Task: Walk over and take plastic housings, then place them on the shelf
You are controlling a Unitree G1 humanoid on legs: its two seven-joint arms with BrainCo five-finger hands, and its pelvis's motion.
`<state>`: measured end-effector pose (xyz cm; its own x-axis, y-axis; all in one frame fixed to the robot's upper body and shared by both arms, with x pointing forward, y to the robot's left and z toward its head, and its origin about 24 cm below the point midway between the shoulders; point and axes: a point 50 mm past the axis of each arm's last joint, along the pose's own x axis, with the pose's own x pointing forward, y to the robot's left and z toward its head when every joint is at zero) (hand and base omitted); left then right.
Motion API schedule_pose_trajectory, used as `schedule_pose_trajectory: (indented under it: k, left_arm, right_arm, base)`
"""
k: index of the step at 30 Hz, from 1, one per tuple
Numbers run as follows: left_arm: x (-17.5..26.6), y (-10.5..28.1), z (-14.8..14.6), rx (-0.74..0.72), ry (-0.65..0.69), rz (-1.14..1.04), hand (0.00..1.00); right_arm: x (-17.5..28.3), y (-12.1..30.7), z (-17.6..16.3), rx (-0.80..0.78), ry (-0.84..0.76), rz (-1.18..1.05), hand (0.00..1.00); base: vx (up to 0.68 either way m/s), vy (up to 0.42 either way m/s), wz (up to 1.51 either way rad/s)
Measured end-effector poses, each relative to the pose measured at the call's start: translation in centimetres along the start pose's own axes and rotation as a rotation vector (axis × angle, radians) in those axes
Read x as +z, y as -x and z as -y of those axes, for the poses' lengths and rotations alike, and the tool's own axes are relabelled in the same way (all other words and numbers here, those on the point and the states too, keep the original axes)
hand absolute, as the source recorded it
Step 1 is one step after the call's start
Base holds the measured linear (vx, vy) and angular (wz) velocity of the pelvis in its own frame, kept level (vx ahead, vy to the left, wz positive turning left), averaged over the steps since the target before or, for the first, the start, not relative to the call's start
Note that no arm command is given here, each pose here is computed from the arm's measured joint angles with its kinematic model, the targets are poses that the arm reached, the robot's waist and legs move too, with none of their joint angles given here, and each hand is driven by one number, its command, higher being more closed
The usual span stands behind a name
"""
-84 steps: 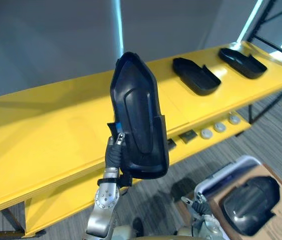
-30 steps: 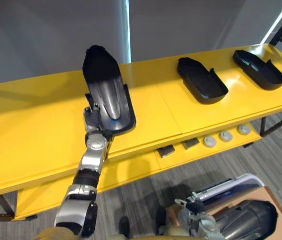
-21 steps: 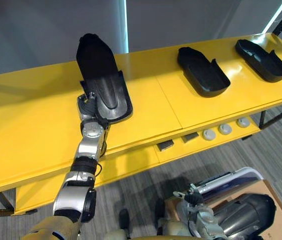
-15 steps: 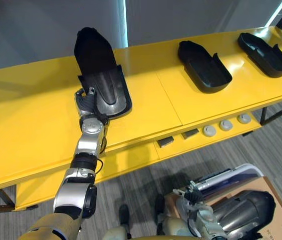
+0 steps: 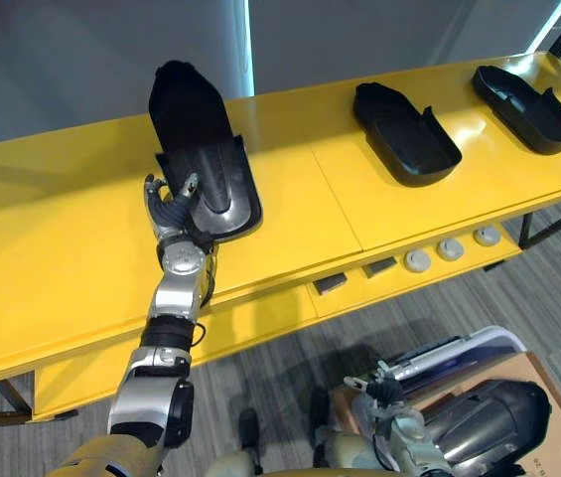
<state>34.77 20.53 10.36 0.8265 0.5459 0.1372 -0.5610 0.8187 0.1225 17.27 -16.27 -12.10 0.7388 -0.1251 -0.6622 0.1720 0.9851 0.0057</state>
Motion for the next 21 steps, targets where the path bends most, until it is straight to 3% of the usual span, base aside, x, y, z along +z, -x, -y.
schedule_pose_trajectory:
  k: [21]
  left_arm:
    - [-0.4, 1.4, 0.0, -0.015, 0.032, 0.014, 0.0]
  right_arm:
    - [-0.5, 0.2, 0.1, -0.002, -0.007, -0.015, 0.0]
  base:
    - [0.0, 0.008, 0.0]
